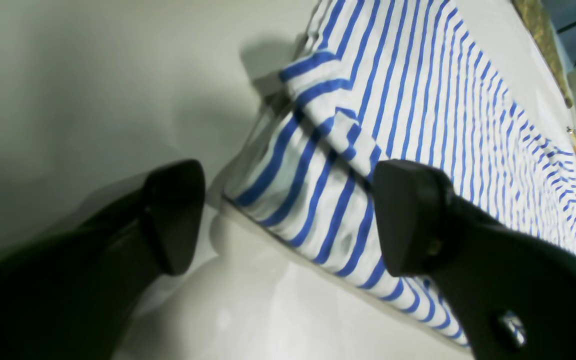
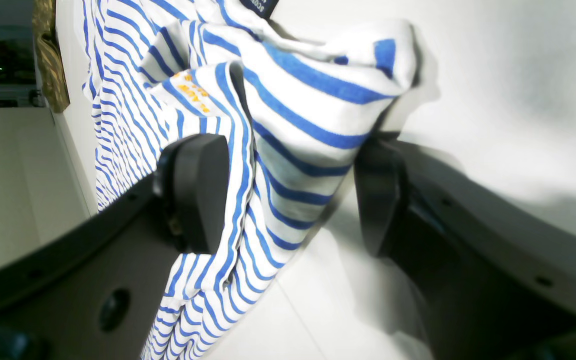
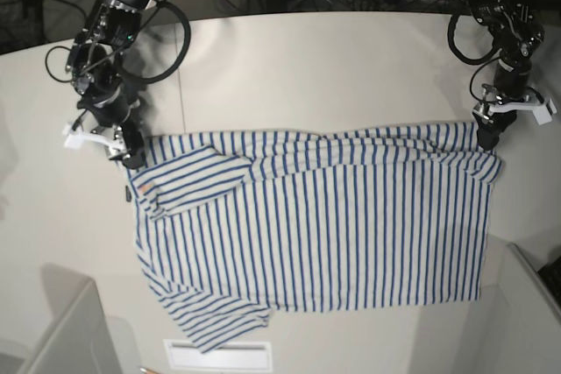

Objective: Fold the T-shirt properly

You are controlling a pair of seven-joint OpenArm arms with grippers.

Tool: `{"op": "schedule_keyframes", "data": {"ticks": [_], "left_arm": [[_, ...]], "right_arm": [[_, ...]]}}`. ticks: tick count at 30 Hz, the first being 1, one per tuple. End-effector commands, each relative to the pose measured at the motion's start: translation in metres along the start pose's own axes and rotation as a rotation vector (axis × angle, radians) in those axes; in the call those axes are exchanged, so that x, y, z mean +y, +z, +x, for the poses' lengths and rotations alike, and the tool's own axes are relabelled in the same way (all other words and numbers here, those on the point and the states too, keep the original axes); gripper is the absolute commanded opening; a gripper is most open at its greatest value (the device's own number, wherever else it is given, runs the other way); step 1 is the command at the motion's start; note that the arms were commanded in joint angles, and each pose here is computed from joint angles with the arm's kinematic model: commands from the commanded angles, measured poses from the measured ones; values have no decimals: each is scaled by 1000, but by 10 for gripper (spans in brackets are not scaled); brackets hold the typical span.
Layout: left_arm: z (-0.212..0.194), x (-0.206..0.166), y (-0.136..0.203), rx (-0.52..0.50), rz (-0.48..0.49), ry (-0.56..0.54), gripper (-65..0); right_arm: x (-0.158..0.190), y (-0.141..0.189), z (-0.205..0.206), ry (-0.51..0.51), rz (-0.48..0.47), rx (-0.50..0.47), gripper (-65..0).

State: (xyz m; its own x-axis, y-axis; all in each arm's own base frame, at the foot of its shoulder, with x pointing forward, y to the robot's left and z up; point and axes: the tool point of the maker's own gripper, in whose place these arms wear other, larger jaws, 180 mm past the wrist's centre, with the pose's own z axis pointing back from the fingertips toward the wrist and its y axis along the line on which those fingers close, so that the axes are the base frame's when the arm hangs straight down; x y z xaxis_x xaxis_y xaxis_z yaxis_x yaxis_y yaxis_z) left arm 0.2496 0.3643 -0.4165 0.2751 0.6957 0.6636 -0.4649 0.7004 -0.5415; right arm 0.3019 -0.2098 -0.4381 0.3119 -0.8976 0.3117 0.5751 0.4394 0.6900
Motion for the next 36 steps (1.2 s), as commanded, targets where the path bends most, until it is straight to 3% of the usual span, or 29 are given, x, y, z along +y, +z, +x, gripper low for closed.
{"op": "schedule_keyframes", "data": {"ticks": [1,4,8,12,16,25,28,32,36], "left_arm": [[-10,6,-1,58,30,-5,-143],[-13,9,-1,66,34,4,-197],[-12,8,-2,63,31,5,-415],[-6,2,-6,51,23,0,-650],[-2,2,-6,44,24,-6,-650],[50,-17,15,-67,3,-151,-650],[61,-26,19,-57,-3,-197,-650],[85,-46,15,-45,0,-188,-650],[114,-69,25,-85,-24,-252,-650]], "right_arm": [[-14,0,-9,1,-65,40,-269],[-14,0,-9,0,-65,39,-269],[-14,0,-9,0,-65,39,-282],[-10,-1,-7,1,-57,35,-414],[0,-4,-2,2,-39,26,-648],[24,8,33,59,8,-55,-650],[35,11,46,19,-2,-91,-650],[60,10,62,-6,19,-63,-650],[96,16,73,12,92,-40,-650]]}}
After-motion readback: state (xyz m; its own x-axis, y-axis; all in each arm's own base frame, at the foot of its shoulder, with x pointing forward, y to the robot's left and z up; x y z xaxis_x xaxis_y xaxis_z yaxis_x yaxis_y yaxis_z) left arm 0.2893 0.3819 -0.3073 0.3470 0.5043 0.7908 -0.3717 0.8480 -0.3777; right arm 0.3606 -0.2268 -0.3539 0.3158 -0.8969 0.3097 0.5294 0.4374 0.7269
